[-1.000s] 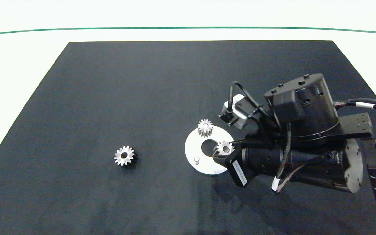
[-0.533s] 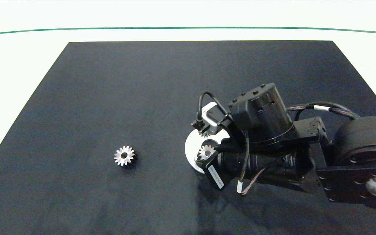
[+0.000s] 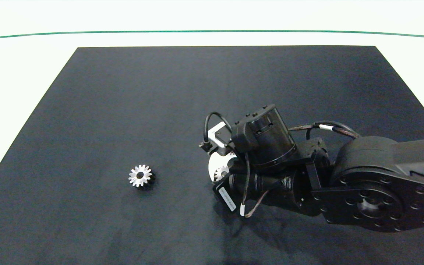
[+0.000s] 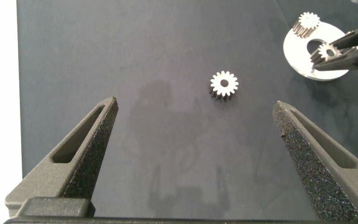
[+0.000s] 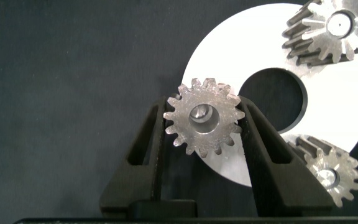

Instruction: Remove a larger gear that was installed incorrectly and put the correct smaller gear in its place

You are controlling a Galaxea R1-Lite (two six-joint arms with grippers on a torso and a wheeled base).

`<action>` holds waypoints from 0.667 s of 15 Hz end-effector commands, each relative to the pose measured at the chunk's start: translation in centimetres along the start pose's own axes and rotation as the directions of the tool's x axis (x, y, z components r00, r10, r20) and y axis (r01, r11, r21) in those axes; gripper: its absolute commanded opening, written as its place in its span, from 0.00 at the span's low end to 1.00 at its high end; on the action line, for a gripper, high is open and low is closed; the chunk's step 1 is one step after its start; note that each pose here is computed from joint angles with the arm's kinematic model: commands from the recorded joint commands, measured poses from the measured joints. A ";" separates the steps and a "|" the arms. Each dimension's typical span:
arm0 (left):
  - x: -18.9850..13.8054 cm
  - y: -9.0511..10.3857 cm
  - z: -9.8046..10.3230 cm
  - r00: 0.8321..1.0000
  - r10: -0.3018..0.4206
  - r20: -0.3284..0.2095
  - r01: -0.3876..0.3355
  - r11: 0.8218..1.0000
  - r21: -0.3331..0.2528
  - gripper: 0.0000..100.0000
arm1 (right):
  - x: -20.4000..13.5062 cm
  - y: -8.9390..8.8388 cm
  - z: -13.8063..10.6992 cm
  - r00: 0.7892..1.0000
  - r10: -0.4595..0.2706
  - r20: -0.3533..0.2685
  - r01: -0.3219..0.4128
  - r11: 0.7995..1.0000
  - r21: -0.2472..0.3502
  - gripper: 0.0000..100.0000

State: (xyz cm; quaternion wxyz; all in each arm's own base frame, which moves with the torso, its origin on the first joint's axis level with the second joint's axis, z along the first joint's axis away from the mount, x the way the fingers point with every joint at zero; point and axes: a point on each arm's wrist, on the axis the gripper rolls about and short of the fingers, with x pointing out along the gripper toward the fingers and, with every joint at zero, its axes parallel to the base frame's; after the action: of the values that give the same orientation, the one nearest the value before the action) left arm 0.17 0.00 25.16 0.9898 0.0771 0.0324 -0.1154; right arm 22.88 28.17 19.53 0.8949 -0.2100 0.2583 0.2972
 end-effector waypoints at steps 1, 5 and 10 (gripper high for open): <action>0.0 0.0 0.0 1.000 -0.001 -0.001 0.001 1.000 0.001 1.00 | 0.6 0.3 0.1 1.000 0.002 -0.005 -0.002 1.000 -0.005 0.22; -0.2 0.0 -0.1 1.000 0.000 0.004 0.000 1.000 0.001 1.00 | 0.9 0.5 -0.1 1.000 0.003 -0.013 -0.003 1.000 -0.009 0.22; -0.2 0.0 -0.2 1.000 -0.002 0.004 0.002 1.000 0.000 1.00 | 1.1 0.6 -0.2 1.000 -0.010 -0.022 0.010 1.000 -0.013 0.22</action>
State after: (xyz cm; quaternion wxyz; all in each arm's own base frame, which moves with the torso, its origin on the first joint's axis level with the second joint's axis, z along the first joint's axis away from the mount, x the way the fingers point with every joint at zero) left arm -0.04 0.05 25.05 0.9898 0.0763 0.0295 -0.1163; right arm 23.21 28.99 18.68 0.8927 -0.2185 0.2635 0.2930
